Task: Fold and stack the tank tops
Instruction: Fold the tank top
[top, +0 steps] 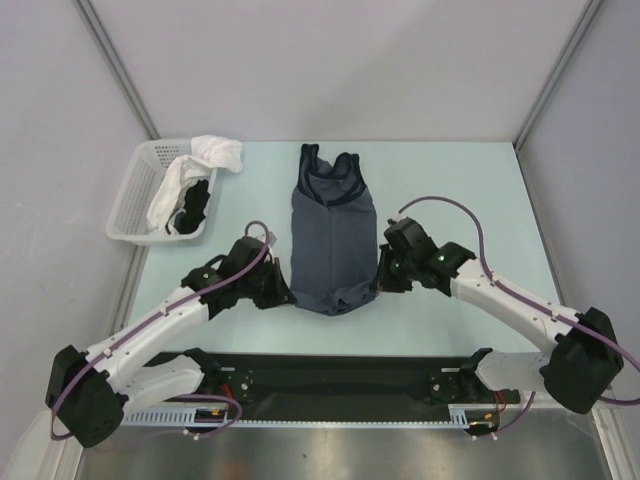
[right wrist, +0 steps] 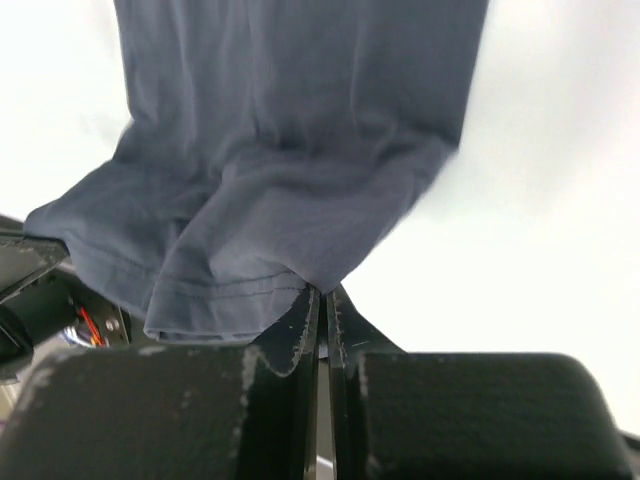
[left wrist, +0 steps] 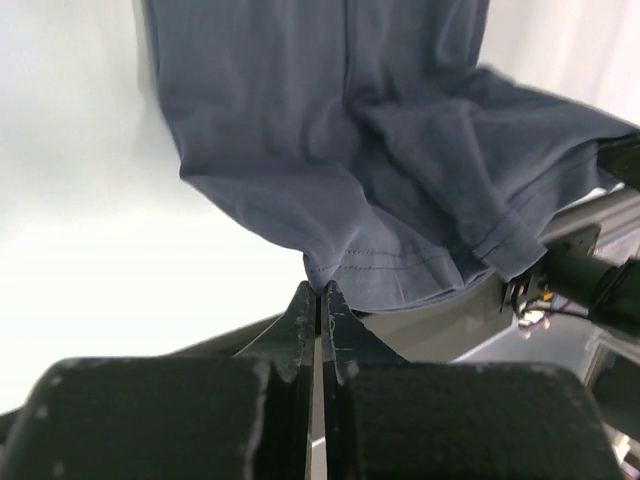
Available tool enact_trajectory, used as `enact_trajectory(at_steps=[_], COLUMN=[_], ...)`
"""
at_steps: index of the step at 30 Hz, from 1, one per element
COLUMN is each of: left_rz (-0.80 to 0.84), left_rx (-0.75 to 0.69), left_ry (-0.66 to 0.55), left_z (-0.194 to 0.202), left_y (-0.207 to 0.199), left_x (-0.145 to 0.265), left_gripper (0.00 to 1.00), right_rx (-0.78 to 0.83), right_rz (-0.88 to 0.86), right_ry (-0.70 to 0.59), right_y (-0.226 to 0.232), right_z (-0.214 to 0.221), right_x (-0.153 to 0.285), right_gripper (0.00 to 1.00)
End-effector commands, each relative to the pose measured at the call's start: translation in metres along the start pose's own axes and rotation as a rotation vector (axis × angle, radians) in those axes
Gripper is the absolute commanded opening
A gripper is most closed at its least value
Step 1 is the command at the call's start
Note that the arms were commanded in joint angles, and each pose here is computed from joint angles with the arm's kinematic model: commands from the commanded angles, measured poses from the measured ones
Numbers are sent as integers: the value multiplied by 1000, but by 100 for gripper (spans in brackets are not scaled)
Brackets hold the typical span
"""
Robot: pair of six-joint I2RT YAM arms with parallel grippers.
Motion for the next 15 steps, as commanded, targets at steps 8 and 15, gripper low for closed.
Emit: enact_trajectory(at_steps=[8, 15], left_rz=[-15, -54], left_rx=[-50, -44], left_ry=[-176, -242], left_z=[-91, -139], left_y=[-17, -15], left_x=[4, -5], left_gripper=[0, 0], right_rx=[69, 77], right_rz=[-42, -22], right_ry=[-96, -129], right_y=[31, 39], right_z=[-88, -137], right_x=[-5, -16], right_gripper=[5, 5])
Point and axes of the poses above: each gripper's point midway between its finger pads, its own x axis back along the fingers, its own y axis along the line the jaws close on, z = x × y, the point moved 4 cm from there along x, back along the fingers, and after that the axes turned 5 degrees about -x, right-handed, at the moved point
